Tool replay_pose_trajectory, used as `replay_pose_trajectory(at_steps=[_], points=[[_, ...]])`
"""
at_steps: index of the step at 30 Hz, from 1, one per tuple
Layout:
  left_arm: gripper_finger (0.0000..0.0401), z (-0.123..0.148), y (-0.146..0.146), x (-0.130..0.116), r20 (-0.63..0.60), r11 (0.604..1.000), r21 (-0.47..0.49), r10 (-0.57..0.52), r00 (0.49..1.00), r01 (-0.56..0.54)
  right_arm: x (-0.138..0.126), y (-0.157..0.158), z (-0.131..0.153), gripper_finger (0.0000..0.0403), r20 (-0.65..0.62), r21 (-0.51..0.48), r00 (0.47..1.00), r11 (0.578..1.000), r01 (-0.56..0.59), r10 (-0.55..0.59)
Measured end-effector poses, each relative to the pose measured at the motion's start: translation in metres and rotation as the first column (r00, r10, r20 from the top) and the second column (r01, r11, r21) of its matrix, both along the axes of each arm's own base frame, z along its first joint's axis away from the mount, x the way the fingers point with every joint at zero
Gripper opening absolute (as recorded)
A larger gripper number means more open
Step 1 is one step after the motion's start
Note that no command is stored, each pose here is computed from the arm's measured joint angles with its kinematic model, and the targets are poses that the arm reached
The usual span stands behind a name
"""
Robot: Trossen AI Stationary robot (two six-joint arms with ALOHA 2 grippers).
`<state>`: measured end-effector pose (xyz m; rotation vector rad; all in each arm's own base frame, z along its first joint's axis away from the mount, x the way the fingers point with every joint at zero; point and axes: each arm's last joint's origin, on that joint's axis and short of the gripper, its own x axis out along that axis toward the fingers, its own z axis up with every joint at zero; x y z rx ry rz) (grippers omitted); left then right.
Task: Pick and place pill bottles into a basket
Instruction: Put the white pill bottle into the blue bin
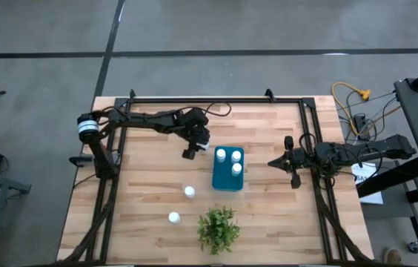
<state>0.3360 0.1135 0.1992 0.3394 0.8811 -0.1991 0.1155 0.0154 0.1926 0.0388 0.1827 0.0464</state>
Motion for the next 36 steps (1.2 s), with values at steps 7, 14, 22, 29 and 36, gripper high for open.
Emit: replay_pose_trajectory(at_steps=[7,14,22,29,36], points=[[0.0145,0.022,-0.001,0.005,0.026,0.999,-0.049,-0.017,1.0,0.018,0.0,0.0,0.0,0.0008,0.0,-0.015,1.0,1.0,-0.003,0.003],[0.0145,0.05,-0.015,0.016,0.159,0.966,-0.172,-0.167,0.973,0.193,0.0,0.0,-0.001,0.0008,-0.007,-0.023,1.0,1.0,-0.005,0.004],[0.0145,0.074,-0.042,0.022,0.209,0.945,-0.155,-0.252,0.945,0.287,0.0,0.0,-0.003,0.0008,-0.028,-0.025,1.0,1.0,-0.005,0.004],[0.0145,0.072,-0.056,0.028,0.226,0.933,-0.145,-0.293,0.929,0.329,0.0,0.0,-0.003,0.0008,-0.033,-0.025,0.999,1.0,-0.006,0.005],[0.0145,0.057,-0.056,0.038,0.222,0.927,-0.158,-0.303,0.927,0.341,0.001,0.0,-0.004,0.0008,-0.04,-0.024,0.999,1.0,-0.005,0.004]])
